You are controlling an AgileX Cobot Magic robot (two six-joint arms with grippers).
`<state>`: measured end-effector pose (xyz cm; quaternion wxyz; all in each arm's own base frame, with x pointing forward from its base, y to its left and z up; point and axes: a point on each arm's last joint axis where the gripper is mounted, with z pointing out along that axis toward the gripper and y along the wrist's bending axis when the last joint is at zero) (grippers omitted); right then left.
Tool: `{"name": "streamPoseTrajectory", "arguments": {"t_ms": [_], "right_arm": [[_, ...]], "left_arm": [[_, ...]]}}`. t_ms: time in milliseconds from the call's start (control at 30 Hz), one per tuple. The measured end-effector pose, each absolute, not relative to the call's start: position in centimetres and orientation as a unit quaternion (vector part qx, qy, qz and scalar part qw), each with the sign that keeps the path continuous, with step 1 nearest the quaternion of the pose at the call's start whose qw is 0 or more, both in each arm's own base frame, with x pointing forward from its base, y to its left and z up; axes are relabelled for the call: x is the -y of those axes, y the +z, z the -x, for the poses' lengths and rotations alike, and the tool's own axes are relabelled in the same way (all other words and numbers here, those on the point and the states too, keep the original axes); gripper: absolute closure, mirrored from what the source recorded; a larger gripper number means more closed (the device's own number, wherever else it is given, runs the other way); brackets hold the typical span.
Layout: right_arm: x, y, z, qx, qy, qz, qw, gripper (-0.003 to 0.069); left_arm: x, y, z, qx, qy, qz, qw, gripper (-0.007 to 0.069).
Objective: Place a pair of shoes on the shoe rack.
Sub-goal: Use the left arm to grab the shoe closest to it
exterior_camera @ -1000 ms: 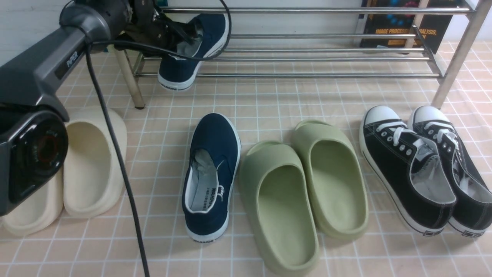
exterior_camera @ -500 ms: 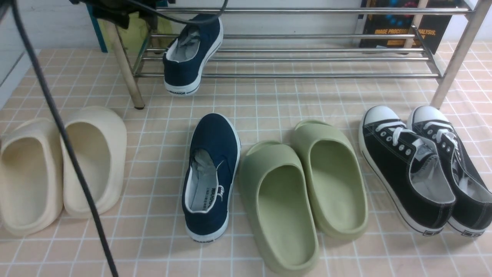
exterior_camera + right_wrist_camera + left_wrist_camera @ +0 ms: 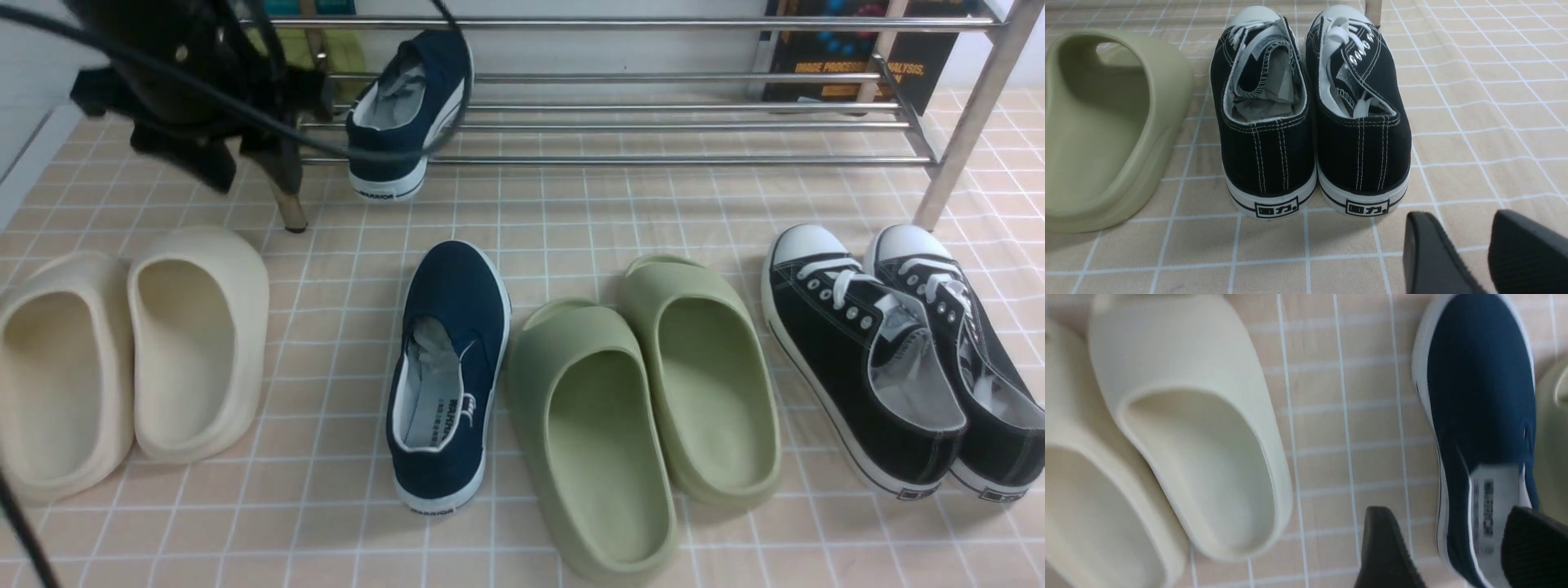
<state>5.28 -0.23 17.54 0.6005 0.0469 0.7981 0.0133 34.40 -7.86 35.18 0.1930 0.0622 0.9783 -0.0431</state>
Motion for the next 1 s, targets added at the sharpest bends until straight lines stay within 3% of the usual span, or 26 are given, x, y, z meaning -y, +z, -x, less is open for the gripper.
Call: {"name": "streamPoseTrajectory", "arguments": {"t_ms": [267, 333, 433, 767, 1000], "right_arm": [[0.2, 17.5, -5.3, -0.798, 0.013, -0.047, 0.601, 0.0422], [0.2, 17.5, -5.3, -0.798, 0.013, -0.047, 0.601, 0.0422], [0.2, 17.5, -5.3, -0.798, 0.013, -0.047, 0.601, 0.0422], [0.2, 17.5, -5.3, -0.798, 0.013, -0.047, 0.601, 0.0422], [0.2, 17.5, -5.3, -0.798, 0.013, -0.047, 0.601, 0.0422]], "left_arm": [[9.7, 28.4, -30.1, -0.981, -0.090, -0.096, 0.140, 0.0211], [12.2, 25.7, -29.0, -0.977, -0.093, -0.134, 0.141, 0.0211], [14.6, 24.1, -28.7, -0.967, -0.091, -0.173, 0.162, 0.0211], [15.9, 20.5, -30.7, -0.970, -0.045, -0.143, 0.192, 0.0216], [15.8, 19.1, -31.1, -0.974, -0.028, -0.135, 0.179, 0.0289]]}}
